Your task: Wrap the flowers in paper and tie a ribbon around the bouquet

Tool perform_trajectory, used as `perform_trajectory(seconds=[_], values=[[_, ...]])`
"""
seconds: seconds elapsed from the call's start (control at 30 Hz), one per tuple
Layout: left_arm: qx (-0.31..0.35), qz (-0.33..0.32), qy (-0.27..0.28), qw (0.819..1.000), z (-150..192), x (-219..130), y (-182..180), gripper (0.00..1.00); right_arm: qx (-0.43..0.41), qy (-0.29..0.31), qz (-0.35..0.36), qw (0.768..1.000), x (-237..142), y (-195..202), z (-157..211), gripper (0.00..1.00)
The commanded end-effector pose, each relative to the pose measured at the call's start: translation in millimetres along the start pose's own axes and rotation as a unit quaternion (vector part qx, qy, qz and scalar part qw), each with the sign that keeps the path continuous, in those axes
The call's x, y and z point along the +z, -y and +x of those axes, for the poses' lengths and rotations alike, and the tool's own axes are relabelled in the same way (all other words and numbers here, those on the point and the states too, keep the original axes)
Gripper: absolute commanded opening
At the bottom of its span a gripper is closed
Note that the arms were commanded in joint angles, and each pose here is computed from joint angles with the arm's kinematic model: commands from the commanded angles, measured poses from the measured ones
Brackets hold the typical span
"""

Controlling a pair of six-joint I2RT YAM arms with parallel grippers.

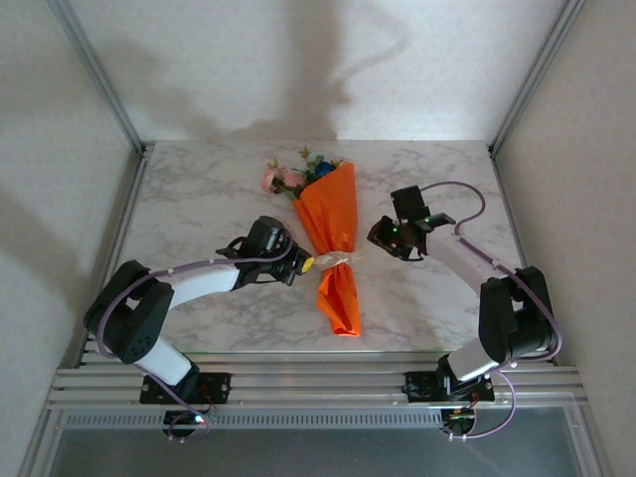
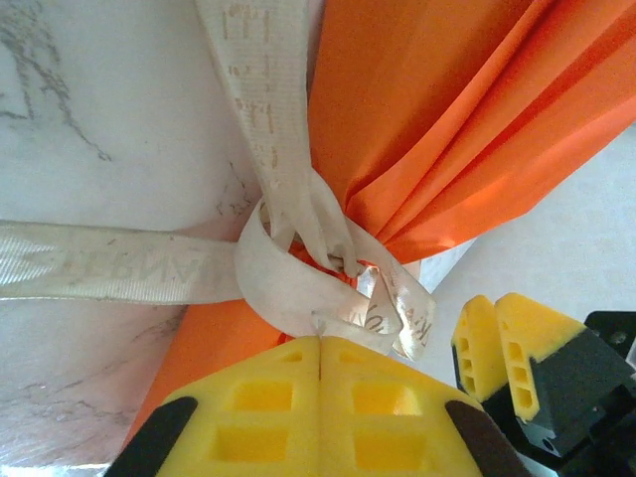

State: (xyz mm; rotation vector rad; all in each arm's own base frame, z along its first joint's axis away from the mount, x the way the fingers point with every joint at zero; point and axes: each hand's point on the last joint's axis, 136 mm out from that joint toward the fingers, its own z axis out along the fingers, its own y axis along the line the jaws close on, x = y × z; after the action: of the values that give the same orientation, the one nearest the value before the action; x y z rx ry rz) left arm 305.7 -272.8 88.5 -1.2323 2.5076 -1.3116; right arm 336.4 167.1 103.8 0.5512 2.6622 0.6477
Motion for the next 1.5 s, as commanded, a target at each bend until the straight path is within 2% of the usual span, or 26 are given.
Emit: perform_trajectory(seconds=[0.0, 0.23, 0.53, 0.7, 1.03, 1.17, 1.23, 1.37, 1.47], values=[[-0.004, -0.009, 0.008, 1.000, -2.0, -9.2, -7.5, 0.00, 0.088, -0.001, 0.005, 0.996, -1.6, 13.6, 14.0, 0.29], [-0.005, -0.011, 0.010, 1.000, -5.7, -12.3, -9.6, 0.00, 0.185, -0.008, -0.076, 0.980, 17.1, -3.9, 18.3, 0.38], [-0.002, -0.014, 0.010, 1.000, -6.2, -11.3, -9.4, 0.00, 0.247, -0.026, -0.106, 0.963, 41.7, -21.0, 23.6, 0.38], [-0.001, -0.015, 0.011, 1.000, -6.5, -11.2, -9.5, 0.00, 0.251, -0.047, -0.086, 0.963, 50.8, -16.6, 34.9, 0.33], [0.000, -0.015, 0.012, 1.000, -6.7, -11.0, -8.4, 0.00, 0.259, -0.048, -0.065, 0.963, 52.9, -7.5, 42.2, 0.33], [0.001, -0.018, 0.013, 1.000, -7.0, -10.8, -9.5, 0.00, 0.259, -0.036, -0.053, 0.964, 46.1, -0.1, 42.6, 0.33], [0.003, -0.019, 0.012, 1.000, -6.2, -11.3, -9.2, 0.00, 0.257, -0.026, -0.054, 0.965, 40.8, 0.1, 39.9, 0.28], [0.011, -0.038, 0.000, 0.999, -2.7, -8.1, -16.0, 0.00, 0.234, 0.014, -0.080, 0.969, 26.3, -9.0, 23.1, 0.24], [0.014, -0.047, -0.009, 0.999, -1.1, -4.5, -20.5, 0.00, 0.215, 0.020, -0.094, 0.972, 22.4, -18.8, 14.2, 0.23]])
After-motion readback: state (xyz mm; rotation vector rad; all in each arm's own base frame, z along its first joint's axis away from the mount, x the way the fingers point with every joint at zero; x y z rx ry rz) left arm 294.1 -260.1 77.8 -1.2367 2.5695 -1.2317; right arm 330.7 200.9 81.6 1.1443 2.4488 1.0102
